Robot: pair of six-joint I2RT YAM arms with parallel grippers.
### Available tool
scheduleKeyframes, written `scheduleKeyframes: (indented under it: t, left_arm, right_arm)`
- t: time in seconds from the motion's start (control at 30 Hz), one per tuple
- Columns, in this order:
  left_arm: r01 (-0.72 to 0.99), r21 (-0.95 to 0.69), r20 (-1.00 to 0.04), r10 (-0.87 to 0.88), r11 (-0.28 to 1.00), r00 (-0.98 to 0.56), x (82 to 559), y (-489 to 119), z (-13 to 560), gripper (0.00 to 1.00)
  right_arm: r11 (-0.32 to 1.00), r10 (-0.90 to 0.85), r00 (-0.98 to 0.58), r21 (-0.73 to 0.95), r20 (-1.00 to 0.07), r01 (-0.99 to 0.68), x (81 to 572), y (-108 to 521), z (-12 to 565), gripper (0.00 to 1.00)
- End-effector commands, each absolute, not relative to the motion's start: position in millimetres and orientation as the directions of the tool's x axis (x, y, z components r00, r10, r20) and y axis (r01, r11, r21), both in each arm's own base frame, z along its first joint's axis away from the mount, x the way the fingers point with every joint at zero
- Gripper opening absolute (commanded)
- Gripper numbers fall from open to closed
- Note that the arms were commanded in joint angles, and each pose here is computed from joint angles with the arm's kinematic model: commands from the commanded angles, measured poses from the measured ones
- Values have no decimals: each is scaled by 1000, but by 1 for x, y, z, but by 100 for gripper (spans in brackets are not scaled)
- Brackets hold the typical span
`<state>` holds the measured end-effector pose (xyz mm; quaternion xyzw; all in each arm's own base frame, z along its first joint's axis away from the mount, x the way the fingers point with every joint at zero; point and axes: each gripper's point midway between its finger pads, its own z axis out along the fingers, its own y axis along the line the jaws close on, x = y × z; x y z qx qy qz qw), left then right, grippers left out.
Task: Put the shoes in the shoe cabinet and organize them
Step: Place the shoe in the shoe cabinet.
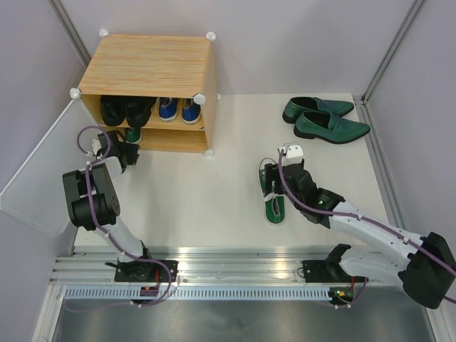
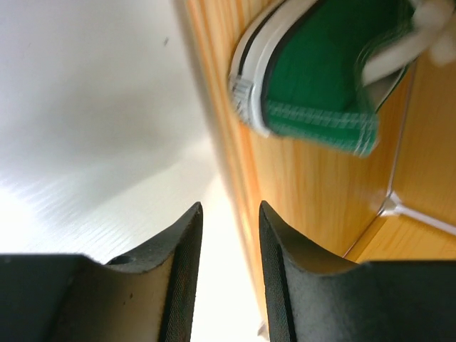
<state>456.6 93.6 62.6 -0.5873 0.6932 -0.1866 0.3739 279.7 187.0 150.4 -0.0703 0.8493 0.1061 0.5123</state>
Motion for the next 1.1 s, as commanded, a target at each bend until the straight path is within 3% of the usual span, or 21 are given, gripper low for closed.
scheduleKeyframes:
  t: [0.0,0.3,0.43,0.57,0.7,0.93,1.07]
  left_arm:
    - [-590,-715,-383,-916,375,-119,448,86,81,41]
    - [-504,-656,-537,-817,561,-210,427,79,78,38]
    - [-310,-616,-723,-676,724,-142,446,72,122,37]
    - [-180,-505,-833,-531,844,-156,457,56,133,38]
    - [-123,-450,-866,-466,885,-184,469,53,136,39]
    - [-66,-152,-955,-164,986,-248,486,54,137,39]
    - [-6,-139,-949,-135,990,-284,496,42,134,40]
  right_arm:
    - [958,41,-425,157,-904,-241,282,192,170,80]
    - [954,61,-413,175,-909,-245,279,190,176,80]
    - [953,61,-411,175,-910,-246,278,190,176,80]
    - [955,65,-405,175,-912,-239,278,187,177,80]
    - [957,63,-407,171,-911,-234,279,187,177,80]
    - [963,49,-413,152,-910,-221,282,186,172,80]
    - [966,40,-419,143,-907,-217,284,187,169,80]
